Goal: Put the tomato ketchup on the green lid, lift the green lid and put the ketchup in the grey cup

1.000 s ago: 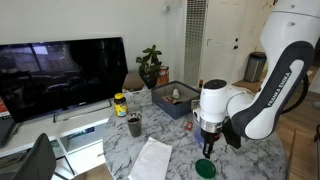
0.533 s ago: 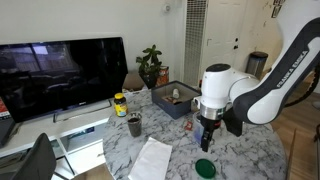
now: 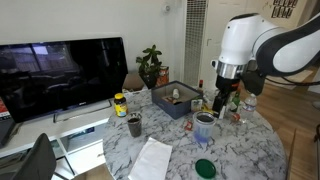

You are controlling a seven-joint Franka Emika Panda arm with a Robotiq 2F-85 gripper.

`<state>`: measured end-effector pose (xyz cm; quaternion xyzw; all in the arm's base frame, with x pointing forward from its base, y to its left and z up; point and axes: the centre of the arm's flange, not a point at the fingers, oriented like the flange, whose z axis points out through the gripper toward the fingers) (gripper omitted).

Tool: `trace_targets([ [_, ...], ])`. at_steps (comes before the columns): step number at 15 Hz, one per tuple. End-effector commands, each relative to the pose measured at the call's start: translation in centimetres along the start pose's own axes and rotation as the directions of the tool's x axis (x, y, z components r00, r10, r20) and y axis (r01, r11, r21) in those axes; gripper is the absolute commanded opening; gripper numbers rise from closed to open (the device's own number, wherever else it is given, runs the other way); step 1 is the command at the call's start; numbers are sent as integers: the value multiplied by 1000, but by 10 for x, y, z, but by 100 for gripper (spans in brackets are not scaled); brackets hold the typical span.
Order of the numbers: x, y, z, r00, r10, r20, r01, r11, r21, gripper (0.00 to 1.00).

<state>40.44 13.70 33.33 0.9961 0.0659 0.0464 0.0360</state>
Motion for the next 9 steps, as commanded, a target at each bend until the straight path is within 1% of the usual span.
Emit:
trace_targets([
  [1,-37,40,-61,997,59,-39,-59,998,0,100],
  [3,-42,53,-81,994,90,-58,-91,996,-6,100],
  [4,-16,37,-59,996,72,-46,-73,997,-12,100],
  [6,-18,42,-71,994,79,-69,-80,997,-15,100],
  [9,-17,37,-64,996,69,-53,-70,997,-20,100],
])
